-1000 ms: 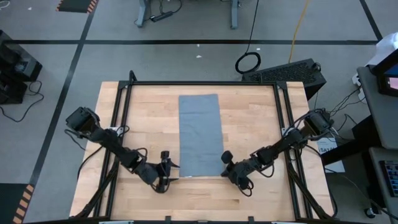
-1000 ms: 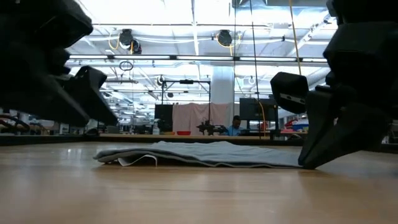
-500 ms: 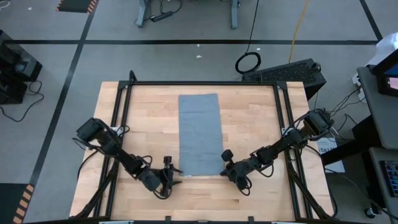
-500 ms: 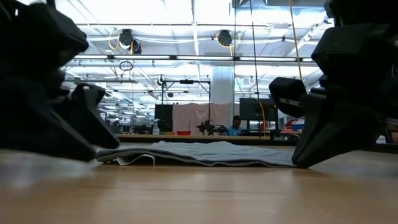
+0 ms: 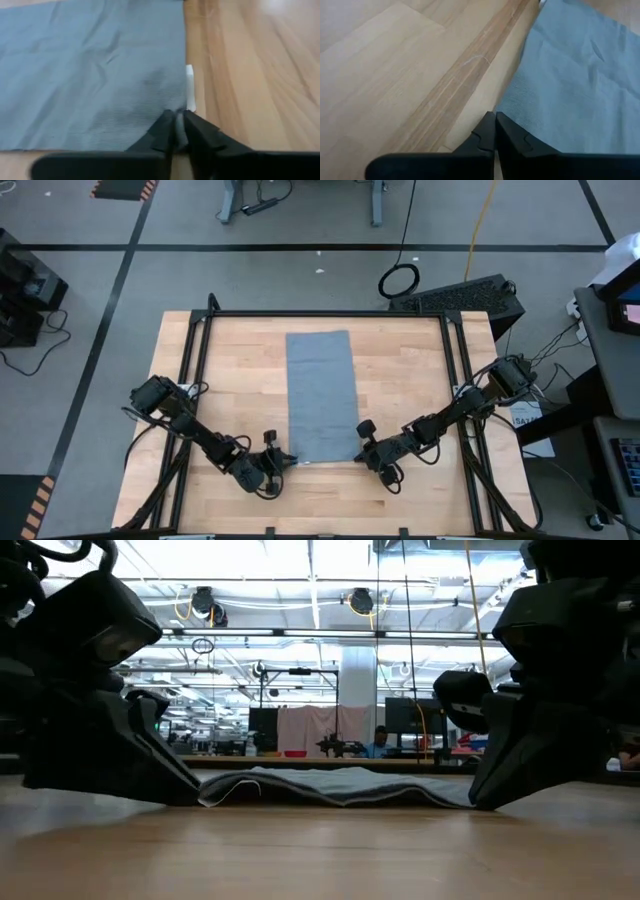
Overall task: Roll towel
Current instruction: Roll the gray towel
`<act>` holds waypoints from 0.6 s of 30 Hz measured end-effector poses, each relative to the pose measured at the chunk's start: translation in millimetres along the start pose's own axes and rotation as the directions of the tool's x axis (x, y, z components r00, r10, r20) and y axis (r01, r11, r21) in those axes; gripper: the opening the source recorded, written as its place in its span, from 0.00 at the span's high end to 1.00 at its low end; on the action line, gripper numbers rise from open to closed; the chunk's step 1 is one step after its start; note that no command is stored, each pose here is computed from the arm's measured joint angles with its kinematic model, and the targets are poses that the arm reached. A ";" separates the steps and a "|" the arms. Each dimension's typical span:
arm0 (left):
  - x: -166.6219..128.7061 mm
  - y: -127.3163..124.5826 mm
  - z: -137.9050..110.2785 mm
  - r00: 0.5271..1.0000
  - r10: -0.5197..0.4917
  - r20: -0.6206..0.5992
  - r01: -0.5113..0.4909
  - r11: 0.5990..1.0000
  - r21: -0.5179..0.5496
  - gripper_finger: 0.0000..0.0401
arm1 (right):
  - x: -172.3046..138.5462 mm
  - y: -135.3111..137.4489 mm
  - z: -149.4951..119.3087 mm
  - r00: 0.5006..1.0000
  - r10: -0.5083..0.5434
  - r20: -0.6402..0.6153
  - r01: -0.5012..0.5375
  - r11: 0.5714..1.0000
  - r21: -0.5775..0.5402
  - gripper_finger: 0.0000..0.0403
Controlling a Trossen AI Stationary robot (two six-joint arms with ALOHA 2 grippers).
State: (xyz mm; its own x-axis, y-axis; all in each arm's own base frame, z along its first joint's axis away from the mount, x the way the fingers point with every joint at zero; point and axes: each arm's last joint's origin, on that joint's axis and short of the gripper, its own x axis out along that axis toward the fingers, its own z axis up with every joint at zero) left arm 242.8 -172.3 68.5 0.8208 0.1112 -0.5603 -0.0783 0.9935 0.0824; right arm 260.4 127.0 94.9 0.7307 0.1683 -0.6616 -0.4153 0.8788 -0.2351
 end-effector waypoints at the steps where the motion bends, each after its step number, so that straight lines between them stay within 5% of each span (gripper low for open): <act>1: -0.5 0.3 0.7 1.000 0.001 0.001 -0.001 1.000 -0.002 0.93 | 0.0 0.0 0.1 1.000 0.000 0.001 0.000 1.000 0.018 1.00; 11: -19.7 1.4 24.9 0.988 -0.157 -0.003 0.155 0.982 -0.109 0.97 | -0.5 3.7 5.4 0.989 0.132 0.071 -0.144 0.968 0.203 1.00; 18: -33.8 5.0 37.4 0.973 -0.231 -0.027 0.223 0.958 -0.179 0.98 | -1.8 1.8 17.7 0.971 0.132 0.201 -0.186 0.942 0.280 1.00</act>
State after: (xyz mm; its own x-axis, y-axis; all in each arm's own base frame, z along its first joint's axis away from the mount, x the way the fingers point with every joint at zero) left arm 235.9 -172.0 118.6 0.8012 -0.1208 -0.5861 0.0067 0.9811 -0.1932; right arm 267.9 136.2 108.3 0.7631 0.3694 -0.5303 -0.3753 0.9213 0.1017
